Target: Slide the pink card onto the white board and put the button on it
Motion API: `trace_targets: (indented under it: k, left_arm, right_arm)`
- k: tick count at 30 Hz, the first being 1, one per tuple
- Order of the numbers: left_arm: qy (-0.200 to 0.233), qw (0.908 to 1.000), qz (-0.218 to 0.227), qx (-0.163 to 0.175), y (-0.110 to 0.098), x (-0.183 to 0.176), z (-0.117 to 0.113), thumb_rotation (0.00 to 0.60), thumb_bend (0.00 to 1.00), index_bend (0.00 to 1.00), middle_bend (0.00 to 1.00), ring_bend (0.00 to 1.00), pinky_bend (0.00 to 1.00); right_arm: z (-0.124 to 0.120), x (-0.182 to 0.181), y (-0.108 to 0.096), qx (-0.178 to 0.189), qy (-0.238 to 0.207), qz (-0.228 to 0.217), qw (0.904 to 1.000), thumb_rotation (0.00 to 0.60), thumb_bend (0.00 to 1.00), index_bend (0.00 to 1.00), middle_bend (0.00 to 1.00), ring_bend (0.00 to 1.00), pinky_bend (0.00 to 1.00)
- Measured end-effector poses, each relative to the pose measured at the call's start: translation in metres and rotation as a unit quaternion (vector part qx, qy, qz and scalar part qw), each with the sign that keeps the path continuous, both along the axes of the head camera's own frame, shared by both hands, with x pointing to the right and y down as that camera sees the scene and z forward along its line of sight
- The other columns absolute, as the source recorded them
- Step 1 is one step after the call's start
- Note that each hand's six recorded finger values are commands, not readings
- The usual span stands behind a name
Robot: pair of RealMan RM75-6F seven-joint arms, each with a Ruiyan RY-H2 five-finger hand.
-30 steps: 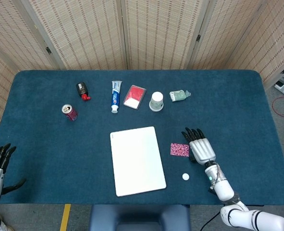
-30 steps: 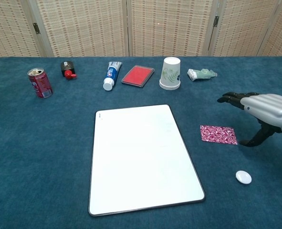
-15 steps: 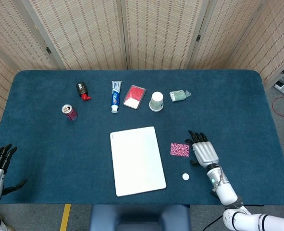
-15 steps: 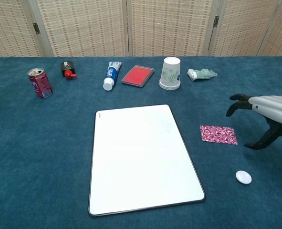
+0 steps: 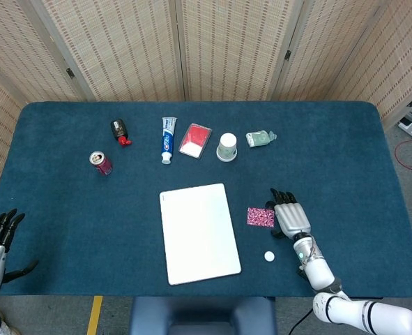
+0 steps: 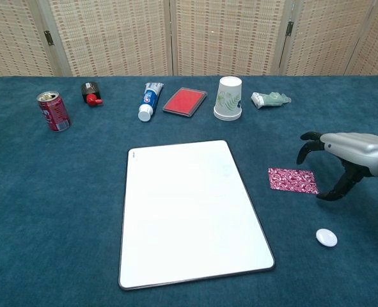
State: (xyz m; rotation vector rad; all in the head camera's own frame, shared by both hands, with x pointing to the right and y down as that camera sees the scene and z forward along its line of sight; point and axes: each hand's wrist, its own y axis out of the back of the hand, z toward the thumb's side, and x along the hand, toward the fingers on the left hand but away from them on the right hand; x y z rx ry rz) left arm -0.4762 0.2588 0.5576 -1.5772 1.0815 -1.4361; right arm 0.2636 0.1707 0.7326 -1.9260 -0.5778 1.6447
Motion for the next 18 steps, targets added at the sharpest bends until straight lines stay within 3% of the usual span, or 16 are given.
trace_targets:
  k: [18]
  left_arm:
    - [-0.002, 1.0, -0.001, -0.003, 0.001, -0.0013, 0.0019, 0.6, 0.14, 0.11, 0.07, 0.09, 0.0]
  right_arm:
    - [0.0092, -0.003, -0.006, -0.026, 0.006, 0.015, 0.9995, 0.6, 0.27, 0.31, 0.02, 0.0, 0.0]
